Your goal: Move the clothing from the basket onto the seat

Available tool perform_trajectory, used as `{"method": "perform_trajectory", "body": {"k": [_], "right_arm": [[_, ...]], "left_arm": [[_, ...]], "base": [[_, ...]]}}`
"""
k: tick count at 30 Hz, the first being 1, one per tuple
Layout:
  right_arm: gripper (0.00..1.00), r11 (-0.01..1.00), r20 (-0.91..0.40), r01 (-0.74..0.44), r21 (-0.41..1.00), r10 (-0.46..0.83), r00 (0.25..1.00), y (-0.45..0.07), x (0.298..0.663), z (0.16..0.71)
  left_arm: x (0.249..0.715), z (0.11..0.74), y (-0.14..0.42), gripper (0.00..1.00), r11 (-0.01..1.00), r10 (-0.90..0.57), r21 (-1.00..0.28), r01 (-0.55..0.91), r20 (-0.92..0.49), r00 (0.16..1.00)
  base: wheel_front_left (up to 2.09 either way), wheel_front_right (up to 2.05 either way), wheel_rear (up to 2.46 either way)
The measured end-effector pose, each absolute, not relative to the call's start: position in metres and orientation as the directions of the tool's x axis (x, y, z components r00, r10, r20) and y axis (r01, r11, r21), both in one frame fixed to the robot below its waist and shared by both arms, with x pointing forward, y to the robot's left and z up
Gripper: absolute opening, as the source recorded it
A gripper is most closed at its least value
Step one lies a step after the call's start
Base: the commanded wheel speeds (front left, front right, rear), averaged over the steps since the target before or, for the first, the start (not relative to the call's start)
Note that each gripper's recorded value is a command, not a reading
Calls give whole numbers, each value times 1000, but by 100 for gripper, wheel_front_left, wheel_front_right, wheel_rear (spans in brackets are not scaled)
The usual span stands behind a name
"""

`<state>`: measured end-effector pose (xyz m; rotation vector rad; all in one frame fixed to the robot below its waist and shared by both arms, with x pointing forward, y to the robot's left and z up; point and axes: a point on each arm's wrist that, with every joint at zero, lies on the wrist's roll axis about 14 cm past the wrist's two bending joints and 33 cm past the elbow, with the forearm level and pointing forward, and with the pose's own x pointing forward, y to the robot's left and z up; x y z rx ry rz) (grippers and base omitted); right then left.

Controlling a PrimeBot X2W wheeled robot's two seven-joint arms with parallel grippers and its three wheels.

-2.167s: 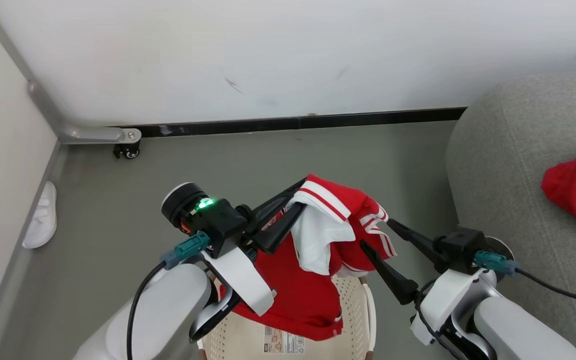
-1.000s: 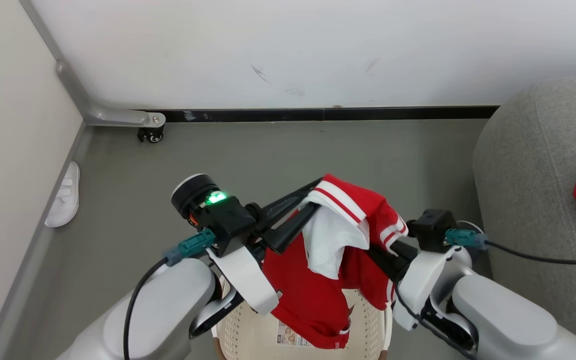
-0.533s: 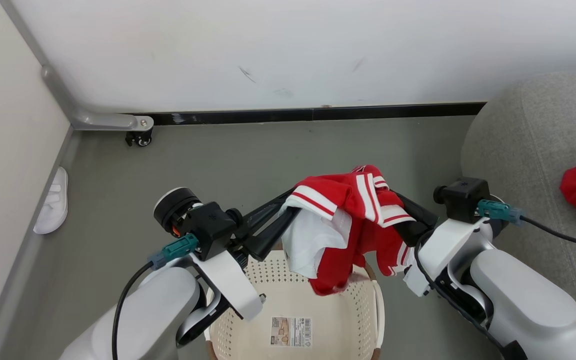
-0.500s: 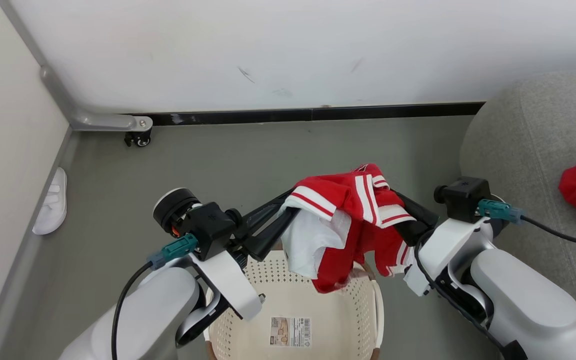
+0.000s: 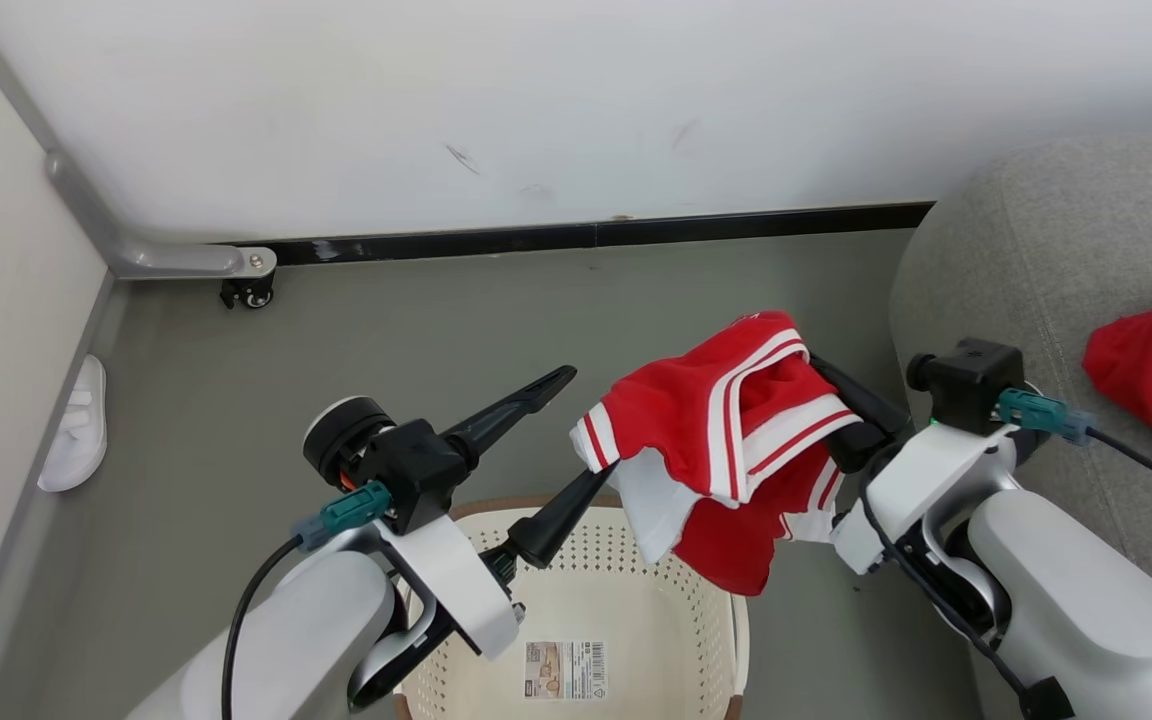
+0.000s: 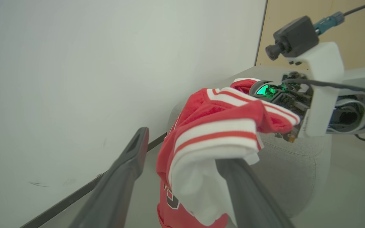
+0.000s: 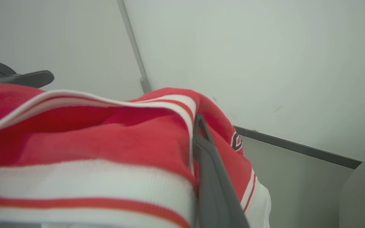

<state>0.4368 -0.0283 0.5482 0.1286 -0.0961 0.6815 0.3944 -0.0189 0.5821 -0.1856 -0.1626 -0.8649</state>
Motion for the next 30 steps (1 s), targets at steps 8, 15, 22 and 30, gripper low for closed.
{"method": "perform_trajectory", "body": {"k": [8, 15, 22, 30], "right_arm": [[0, 820, 178, -568, 69, 550, 816, -57, 444, 565], [0, 873, 198, -482, 73, 461, 865, -93, 444, 570], [0, 908, 220, -414, 57, 393, 893, -121, 438, 576], [0, 945, 243, -324, 42, 305, 921, -156, 430, 582]], "left_arm": [[389, 578, -26, 100, 615, -755, -104, 781, 207, 622], [380, 564, -35, 100, 592, -775, -131, 795, 179, 606], [375, 566, -48, 100, 557, -798, -136, 820, 186, 573], [368, 560, -61, 100, 519, -821, -165, 839, 178, 542]], "base": [[0, 0, 0], [0, 0, 0], [0, 0, 0], [0, 0, 0]]}}
